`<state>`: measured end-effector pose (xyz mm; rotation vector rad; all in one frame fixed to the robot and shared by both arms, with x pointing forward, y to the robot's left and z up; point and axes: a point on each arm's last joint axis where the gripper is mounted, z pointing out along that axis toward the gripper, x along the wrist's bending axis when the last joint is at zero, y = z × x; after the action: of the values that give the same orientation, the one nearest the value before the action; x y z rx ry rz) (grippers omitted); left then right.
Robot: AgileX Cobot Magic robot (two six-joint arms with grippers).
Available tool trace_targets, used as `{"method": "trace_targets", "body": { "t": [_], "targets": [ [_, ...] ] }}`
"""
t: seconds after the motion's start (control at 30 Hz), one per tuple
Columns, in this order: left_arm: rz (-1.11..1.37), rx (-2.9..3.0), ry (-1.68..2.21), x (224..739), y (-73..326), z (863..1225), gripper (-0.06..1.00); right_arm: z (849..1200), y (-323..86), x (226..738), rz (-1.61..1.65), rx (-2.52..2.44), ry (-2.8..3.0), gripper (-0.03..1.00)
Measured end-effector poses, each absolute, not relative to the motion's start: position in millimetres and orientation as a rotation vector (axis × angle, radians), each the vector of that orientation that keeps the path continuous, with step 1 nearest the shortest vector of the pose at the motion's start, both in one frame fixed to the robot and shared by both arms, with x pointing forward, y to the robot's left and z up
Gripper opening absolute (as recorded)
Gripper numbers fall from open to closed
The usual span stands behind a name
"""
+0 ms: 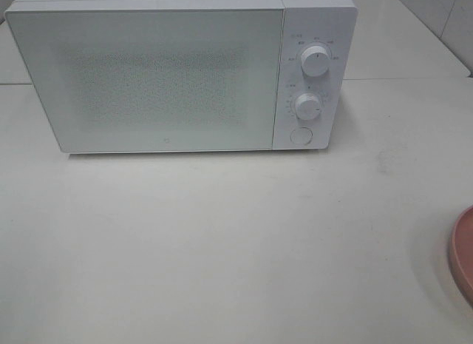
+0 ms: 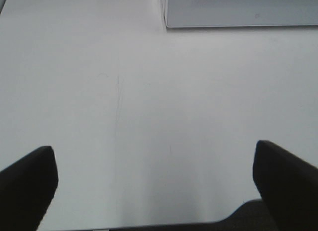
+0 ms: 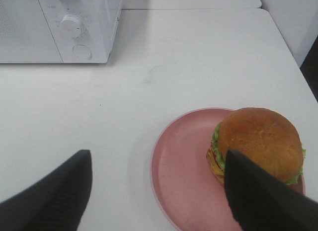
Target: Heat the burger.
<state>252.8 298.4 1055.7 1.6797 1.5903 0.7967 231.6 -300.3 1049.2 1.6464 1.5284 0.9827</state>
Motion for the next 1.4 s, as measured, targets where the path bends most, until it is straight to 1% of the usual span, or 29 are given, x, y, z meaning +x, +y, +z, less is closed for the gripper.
{"method": "trace_targets", "body": {
  "t": [0.3,1.4],
  "targets": [
    [0.949,1.504,1.594,230,299,1056,0.99,1049,-300,232,0.983,1.646,1.528,0.73],
    [0.953,1.5,1.596,230,299,1056,0.99,1049,-300,232,0.983,1.646,1.528,0.73]
  ]
}}
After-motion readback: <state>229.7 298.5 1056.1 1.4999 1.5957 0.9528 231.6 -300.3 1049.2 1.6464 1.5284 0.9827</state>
